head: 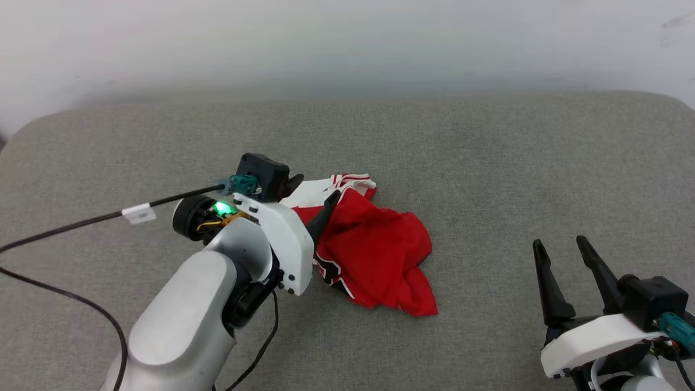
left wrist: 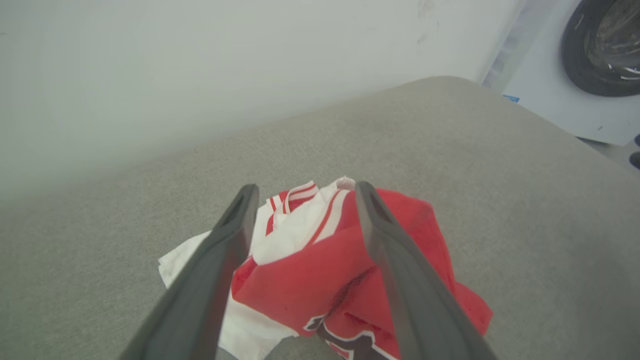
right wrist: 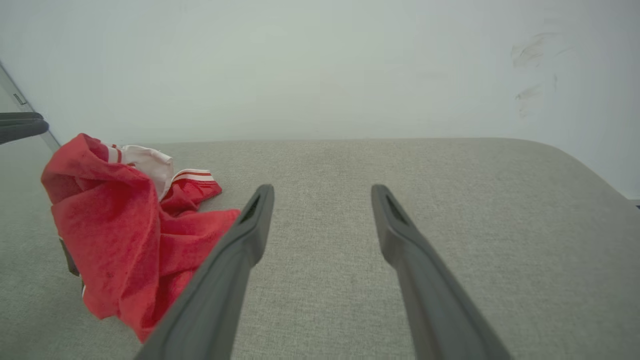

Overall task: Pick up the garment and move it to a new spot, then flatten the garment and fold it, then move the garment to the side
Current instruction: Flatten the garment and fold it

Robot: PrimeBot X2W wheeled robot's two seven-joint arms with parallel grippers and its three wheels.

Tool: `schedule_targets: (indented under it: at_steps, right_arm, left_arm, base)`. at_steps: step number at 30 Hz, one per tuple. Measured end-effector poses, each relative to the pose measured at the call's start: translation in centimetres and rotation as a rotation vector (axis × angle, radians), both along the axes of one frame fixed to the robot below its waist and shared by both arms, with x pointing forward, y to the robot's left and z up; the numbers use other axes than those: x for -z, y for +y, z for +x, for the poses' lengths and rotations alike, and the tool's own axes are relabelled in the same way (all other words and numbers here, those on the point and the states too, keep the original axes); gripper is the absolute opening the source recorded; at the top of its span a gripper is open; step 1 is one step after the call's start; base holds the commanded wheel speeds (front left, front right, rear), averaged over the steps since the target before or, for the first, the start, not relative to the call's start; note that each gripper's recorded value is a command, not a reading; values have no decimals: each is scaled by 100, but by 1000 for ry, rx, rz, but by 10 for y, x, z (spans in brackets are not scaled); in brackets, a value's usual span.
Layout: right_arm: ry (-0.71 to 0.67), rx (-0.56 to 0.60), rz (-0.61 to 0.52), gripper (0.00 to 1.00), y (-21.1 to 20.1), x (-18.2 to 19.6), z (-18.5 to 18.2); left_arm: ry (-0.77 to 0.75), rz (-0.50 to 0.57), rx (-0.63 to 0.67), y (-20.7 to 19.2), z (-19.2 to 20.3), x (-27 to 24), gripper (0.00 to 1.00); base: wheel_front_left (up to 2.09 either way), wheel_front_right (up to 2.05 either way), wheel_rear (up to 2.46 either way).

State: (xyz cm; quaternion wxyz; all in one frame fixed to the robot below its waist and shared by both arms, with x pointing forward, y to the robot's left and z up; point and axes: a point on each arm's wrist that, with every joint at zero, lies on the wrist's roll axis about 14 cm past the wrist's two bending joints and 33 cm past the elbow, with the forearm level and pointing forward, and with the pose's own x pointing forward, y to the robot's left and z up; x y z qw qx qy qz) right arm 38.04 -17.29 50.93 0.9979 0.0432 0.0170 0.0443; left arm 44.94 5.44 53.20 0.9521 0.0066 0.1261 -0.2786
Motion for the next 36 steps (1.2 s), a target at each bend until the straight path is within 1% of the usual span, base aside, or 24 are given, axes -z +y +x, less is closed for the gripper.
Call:
schedule_targets:
  at_steps: [4, 9, 13, 14, 15, 16, 19, 24, 27, 29, 33, 36]
  right_arm:
    - [31, 12, 7, 100, -4, 12, 2]
    - [51, 27, 10, 100, -8, 21, 5]
    - [51, 32, 15, 100, -10, 23, 7]
    - [52, 33, 16, 100, -10, 24, 7]
    - [52, 33, 16, 100, -10, 24, 8]
    - [49, 35, 16, 100, -10, 23, 8]
    - [54, 39, 17, 100, -12, 25, 7]
    - [46, 48, 18, 100, -15, 23, 5]
    - [32, 46, 18, 100, -14, 18, 4]
    - [22, 43, 18, 100, -13, 14, 3]
    - [12, 31, 16, 100, -9, 9, 3]
    - [6, 20, 10, 100, -6, 5, 5]
  left_arm:
    - [147, 87, 67, -8, 0, 31, 100]
    - [377, 185, 114, -5, -16, 81, 100]
    - [470, 227, 131, -1, -24, 100, 100]
    - [487, 233, 134, -1, -25, 104, 65]
    - [493, 234, 139, -1, -26, 106, 34]
    - [497, 237, 141, -2, -26, 107, 0]
    - [468, 234, 142, -4, -24, 106, 0]
    - [261, 189, 153, -21, -10, 68, 0]
    - [138, 146, 200, -44, -16, 41, 0]
    - [85, 112, 246, -62, -29, 29, 0]
    - [119, 83, 350, -93, -76, 44, 0]
    - [218, 94, 413, -107, -112, 74, 0]
  base:
    - [0, 0, 0]
    - [0, 0, 0]
    - [0, 0, 0]
    - [0, 0, 0]
    - [0, 0, 0]
    - [0, 0, 0]
    - [0, 0, 0]
    - [0, 0, 0]
    - [0, 0, 0]
    - [0, 0, 0]
    - [0, 0, 0]
    - [0, 0, 0]
